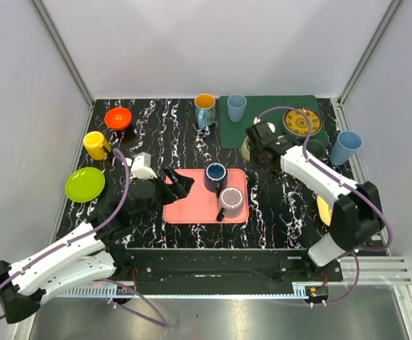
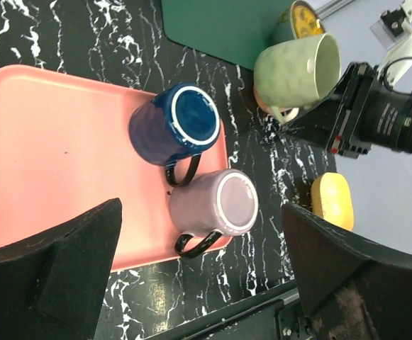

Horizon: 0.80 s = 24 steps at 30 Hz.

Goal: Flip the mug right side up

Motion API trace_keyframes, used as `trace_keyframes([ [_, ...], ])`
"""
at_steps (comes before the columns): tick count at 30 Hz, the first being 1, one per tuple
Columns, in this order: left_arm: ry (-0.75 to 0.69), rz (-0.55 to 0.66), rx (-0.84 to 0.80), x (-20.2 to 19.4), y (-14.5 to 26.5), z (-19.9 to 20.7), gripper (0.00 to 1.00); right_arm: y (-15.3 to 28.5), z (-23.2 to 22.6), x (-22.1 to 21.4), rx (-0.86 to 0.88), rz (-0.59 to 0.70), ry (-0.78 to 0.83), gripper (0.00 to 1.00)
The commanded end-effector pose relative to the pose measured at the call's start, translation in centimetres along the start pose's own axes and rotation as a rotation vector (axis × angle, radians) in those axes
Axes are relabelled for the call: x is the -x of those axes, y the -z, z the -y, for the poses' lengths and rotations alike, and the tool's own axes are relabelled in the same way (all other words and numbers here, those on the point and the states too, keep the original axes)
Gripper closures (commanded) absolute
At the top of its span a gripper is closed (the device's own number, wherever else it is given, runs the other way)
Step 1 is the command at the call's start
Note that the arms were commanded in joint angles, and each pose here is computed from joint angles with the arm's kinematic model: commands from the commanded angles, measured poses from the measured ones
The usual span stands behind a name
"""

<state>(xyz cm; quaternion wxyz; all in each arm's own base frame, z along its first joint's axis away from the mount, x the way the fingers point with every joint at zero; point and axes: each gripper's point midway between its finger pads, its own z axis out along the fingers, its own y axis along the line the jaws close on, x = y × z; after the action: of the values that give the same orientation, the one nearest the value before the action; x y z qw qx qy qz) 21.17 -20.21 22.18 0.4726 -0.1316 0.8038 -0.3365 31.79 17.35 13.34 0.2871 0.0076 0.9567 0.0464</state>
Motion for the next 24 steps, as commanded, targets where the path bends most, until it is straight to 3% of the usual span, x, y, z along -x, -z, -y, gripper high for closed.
trace_keyframes([
  [1, 0.018, 0.008, 0.002, 0.9, 0.0, 0.8, 0.05, -1.1, 0.5, 6.0, 0.004, 0.120, -0.089, 1.00],
  [12, -0.002, -0.079, 0.054, -1.8, -1.8, -0.4, 0.05, -7.3, 1.6, 6.2, -0.069, 0.051, -0.144, 1.00],
  [24, -0.017, -0.134, 0.066, -3.1, -2.5, -0.7, 0.05, -9.4, 2.6, 2.5, -0.093, -0.060, -0.128, 1.00],
])
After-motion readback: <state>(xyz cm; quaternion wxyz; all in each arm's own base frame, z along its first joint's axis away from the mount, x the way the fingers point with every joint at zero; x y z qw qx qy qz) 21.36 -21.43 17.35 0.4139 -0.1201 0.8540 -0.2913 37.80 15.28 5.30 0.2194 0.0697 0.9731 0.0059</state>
